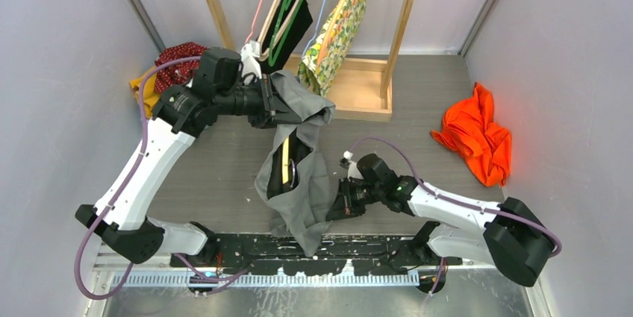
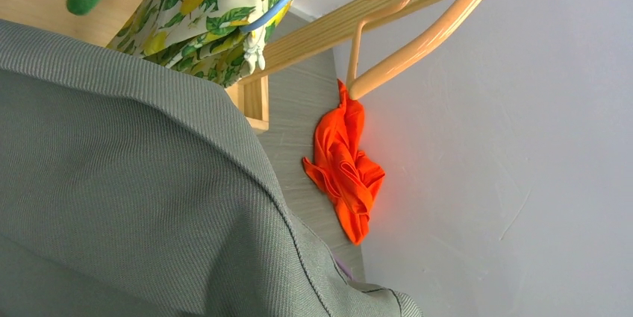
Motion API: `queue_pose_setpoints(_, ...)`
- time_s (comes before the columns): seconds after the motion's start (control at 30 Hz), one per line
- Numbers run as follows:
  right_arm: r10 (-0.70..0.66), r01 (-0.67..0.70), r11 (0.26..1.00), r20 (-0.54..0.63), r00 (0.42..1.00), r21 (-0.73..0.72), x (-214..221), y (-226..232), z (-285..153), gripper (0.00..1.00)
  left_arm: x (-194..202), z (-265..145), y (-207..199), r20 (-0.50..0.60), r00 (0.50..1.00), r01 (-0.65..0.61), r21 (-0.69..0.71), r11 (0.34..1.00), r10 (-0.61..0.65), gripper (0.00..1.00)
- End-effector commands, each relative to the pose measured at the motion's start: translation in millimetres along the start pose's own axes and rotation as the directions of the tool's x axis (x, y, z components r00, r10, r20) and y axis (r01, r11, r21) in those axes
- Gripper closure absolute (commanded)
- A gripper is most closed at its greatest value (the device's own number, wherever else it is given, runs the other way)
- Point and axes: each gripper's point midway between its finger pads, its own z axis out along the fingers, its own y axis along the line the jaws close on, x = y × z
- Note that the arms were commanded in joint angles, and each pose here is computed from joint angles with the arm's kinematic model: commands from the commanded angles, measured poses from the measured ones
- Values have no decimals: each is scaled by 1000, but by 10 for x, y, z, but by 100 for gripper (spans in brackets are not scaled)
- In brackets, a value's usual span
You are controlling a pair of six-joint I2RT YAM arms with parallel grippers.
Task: Place the skirt on the hanger
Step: Pick up the hanger at the center of the board.
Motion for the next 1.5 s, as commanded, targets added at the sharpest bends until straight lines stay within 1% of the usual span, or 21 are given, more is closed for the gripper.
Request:
queue_pose_setpoints(0.0,-46,41,996,59,997,75,-47,-131,-81,94,-56,-211,-303,50,998,-44,135,990,37,100)
queue_pose_setpoints(0.03,-64,57,994,66,996,96,-56,-126,-134,80,-55,-206,-292,47,998,-42,134,990,35,100)
queue_pose_setpoints(0.07,-98,89,989,77,992,115,-85,-92,-204,59,-47,-196,-279,41,999,-40,133,990,35,100)
queue_pose_setpoints(0.1,-130,117,983,86,988,144,-114,-25,-325,46,-36,-187,-266,33,999,-37,130,991,33,100)
queue_pose_setpoints(0.17,-233,206,963,150,961,174,-268,208,-582,34,-11,-166,-228,18,999,-32,122,992,30,100)
queue_pose_setpoints(0.2,-284,248,947,176,942,203,-339,315,-730,32,7,-143,-195,5,1000,-28,114,993,28,100)
queue_pose_setpoints(0.3,-418,343,885,215,883,314,-585,578,-1107,29,91,-43,-57,-49,999,-19,81,997,23,100)
queue_pose_setpoints(0.43,-521,394,818,250,816,419,-838,800,-1450,24,269,95,282,-148,987,-63,-15,998,60,100)
queue_pose_setpoints(0.53,-565,426,791,259,783,438,-926,921,-1591,23,416,116,445,-202,975,-101,-32,994,93,100)
queue_pose_setpoints(0.6,-595,453,772,255,763,447,-975,979,-1684,25,522,125,497,-239,963,-135,-30,990,124,100)
queue_pose_setpoints(0.7,-645,502,742,266,717,445,-1083,1098,-1834,27,782,160,513,-345,921,-200,-17,980,182,100)
queue_pose_setpoints(0.8,-710,563,692,287,642,452,-1246,1284,-1921,26,1048,237,497,-459,857,-267,-4,964,236,100)
queue_pose_setpoints(0.87,-745,598,653,247,620,465,-1383,1337,-1875,27,1161,257,465,-510,813,-329,-3,944,282,100)
queue_pose_setpoints(0.9,-759,614,634,226,610,470,-1443,1364,-1859,28,1225,265,434,-526,794,-355,7,935,305,100)
queue_pose_setpoints(0.97,-793,656,589,184,580,473,-1534,1407,-1829,32,1328,281,345,-544,770,-363,53,930,332,100)
queue_pose_setpoints(1.07,-833,690,536,175,524,486,-1623,1450,-1832,31,1392,256,306,-552,761,-360,79,929,342,100)
queue_pose_setpoints(1.1,-851,717,513,171,496,472,-1599,1475,-1827,31,1425,232,287,-554,757,-356,94,930,346,100)
queue_pose_setpoints(1.17,-892,796,451,172,418,404,-1485,1521,-1750,31,1492,151,219,-551,752,-345,139,928,361,100)
queue_pose_setpoints(1.23,-921,873,383,198,335,303,-1300,1633,-1696,30,1527,90,175,-548,752,-330,166,929,365,100)
queue_pose_setpoints(1.33,-933,916,337,207,294,216,-1165,1704,-1640,28,1577,42,113,-547,752,-304,208,930,368,100)
queue_pose_setpoints(1.47,-932,951,299,239,273,81,-961,1838,-1595,29,1610,-5,68,-544,752,-285,241,928,372,100)
